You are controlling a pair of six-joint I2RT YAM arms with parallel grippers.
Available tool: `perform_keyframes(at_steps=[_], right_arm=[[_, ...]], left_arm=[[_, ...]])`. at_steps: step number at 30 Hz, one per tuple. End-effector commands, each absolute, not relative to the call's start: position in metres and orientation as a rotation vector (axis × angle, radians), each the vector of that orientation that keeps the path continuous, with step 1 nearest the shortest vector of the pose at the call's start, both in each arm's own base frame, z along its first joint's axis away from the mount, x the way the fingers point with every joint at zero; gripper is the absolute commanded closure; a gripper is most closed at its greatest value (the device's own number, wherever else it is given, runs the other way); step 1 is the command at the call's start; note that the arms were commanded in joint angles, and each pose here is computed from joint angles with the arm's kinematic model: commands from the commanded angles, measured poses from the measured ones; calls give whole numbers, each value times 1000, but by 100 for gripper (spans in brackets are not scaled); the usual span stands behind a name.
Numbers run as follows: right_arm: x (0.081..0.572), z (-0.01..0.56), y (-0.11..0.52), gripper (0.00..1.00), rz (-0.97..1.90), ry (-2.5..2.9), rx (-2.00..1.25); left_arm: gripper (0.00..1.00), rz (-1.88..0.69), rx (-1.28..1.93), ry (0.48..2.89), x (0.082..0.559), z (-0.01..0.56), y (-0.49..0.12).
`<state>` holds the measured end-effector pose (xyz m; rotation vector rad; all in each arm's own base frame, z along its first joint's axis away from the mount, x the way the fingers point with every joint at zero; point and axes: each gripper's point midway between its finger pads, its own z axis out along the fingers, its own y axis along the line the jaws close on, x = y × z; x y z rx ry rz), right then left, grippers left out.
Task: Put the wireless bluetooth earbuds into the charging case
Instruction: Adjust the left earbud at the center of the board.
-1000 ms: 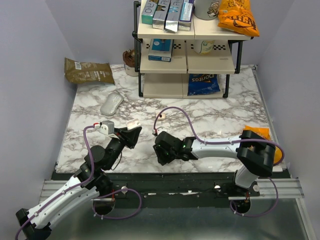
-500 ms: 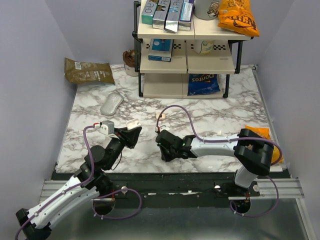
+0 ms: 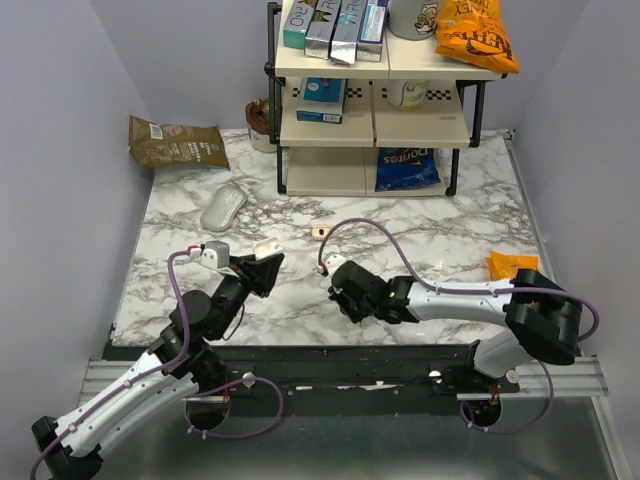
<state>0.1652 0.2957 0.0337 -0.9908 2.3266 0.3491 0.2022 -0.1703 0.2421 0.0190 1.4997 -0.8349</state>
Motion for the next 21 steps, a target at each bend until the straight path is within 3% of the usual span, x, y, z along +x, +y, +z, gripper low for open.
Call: perform_keyframes(at_steps=[1, 9, 17, 21], right_arm=[[198, 64, 317, 99, 261, 2006, -1254], [226, 60, 357, 99, 218, 1843, -1520], [235, 37, 359, 99, 419, 1912, -1563], [233, 38, 356, 87, 457, 1932, -1560]], left_arm=[[100, -848, 8, 1476, 203, 250, -171], [100, -859, 4, 1453, 200, 258, -169], [100, -849, -17, 1443, 198, 257, -161], [100, -845, -20, 1441, 199, 257, -160]])
